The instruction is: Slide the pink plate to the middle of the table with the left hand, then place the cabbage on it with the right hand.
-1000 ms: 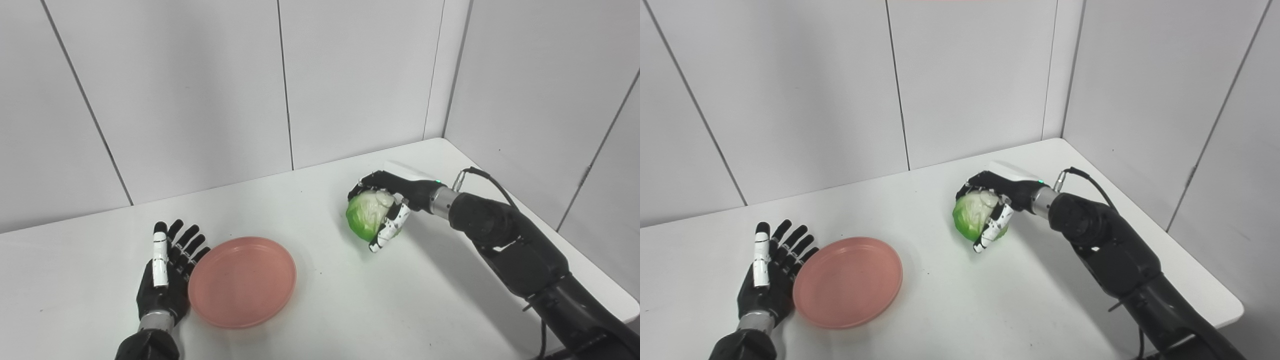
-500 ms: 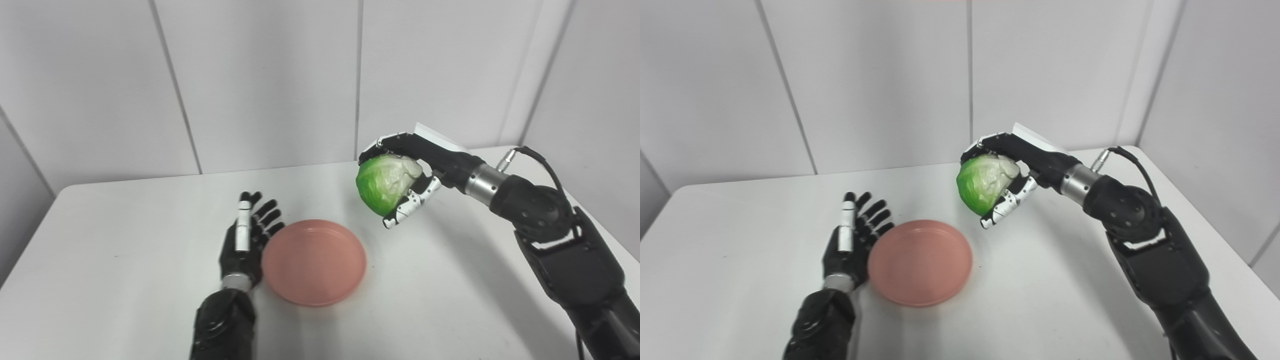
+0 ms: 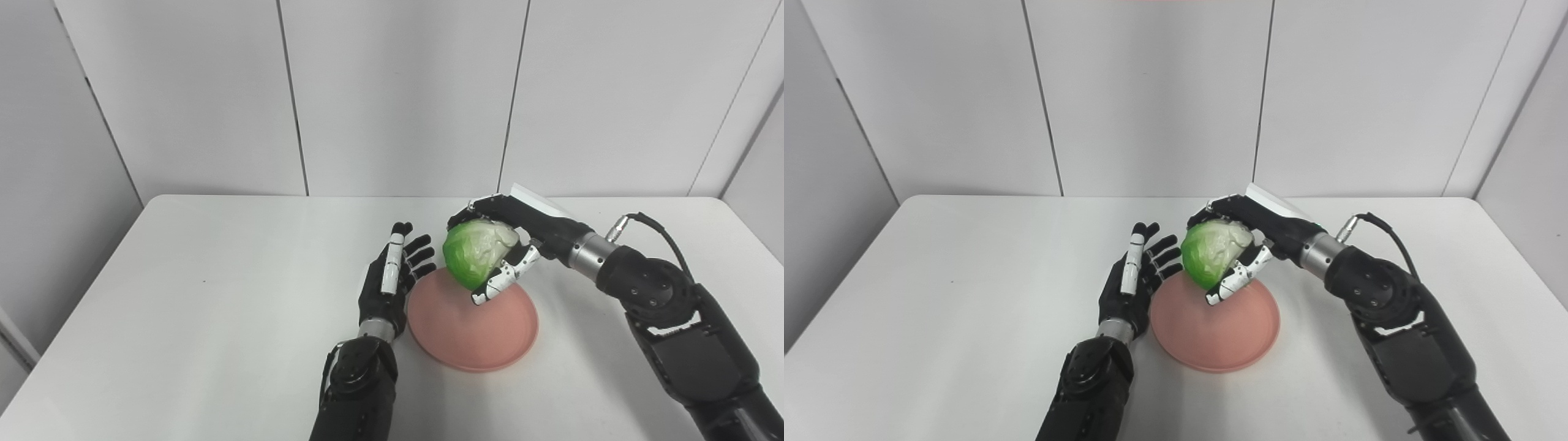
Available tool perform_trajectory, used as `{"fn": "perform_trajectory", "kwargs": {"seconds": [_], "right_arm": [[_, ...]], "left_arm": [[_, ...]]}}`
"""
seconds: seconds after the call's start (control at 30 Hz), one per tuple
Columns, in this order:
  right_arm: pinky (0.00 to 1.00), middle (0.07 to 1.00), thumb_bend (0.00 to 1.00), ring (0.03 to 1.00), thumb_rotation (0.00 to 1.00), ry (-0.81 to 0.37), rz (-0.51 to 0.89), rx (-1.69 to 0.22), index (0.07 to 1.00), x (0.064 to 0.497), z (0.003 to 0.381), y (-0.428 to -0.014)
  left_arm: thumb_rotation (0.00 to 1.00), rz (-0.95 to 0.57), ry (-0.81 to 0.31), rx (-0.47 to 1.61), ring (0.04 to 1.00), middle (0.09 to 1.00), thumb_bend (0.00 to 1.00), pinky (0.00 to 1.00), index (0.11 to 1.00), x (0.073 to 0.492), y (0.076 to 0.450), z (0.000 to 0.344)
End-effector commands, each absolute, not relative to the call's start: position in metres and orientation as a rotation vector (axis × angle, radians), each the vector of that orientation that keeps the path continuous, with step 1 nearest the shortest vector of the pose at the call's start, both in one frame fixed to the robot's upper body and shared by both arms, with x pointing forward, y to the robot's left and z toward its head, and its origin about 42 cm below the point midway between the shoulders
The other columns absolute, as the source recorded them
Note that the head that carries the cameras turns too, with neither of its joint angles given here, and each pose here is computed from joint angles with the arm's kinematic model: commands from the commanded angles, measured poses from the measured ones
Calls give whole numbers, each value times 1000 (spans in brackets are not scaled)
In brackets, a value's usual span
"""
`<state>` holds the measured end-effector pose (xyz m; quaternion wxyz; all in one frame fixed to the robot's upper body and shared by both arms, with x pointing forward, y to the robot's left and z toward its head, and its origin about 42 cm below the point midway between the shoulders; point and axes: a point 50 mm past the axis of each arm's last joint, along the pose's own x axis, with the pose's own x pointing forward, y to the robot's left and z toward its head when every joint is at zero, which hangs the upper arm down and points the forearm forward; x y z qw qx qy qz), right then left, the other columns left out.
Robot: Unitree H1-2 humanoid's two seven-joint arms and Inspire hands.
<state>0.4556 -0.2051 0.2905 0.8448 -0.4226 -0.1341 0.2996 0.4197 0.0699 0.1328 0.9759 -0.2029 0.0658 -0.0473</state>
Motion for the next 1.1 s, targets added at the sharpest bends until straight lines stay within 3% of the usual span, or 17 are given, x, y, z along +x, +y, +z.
{"fn": "perform_trajectory", "kwargs": {"seconds": [0.0, 0.23, 0.93, 0.97, 1.03, 1.07], "right_arm": [[267, 445, 524, 366, 3, -410, 638, -960, 539, 462, 311, -191], [354, 455, 528, 427, 0, -375, 725, -1154, 524, 470, 269, -172], [363, 445, 525, 436, 5, -273, 752, -1269, 537, 464, 259, -171], [377, 466, 547, 450, 2, -264, 759, -1269, 595, 464, 260, -172], [464, 595, 880, 532, 136, -246, 778, -1264, 670, 463, 260, -172], [538, 664, 948, 611, 189, -229, 799, -1266, 704, 463, 260, -173]], "left_arm": [[862, -36, 243, -389, 785, 794, 622, 720, 860, 408, 83, 103], [840, -37, 249, -427, 765, 769, 632, 703, 845, 407, 77, 102], [842, -44, 250, -422, 760, 772, 620, 693, 841, 408, 79, 107], [841, -43, 251, -425, 757, 771, 618, 689, 841, 408, 80, 107], [843, -43, 251, -426, 752, 770, 611, 681, 839, 408, 81, 107], [845, -42, 251, -424, 750, 768, 612, 678, 837, 408, 82, 108]]}}
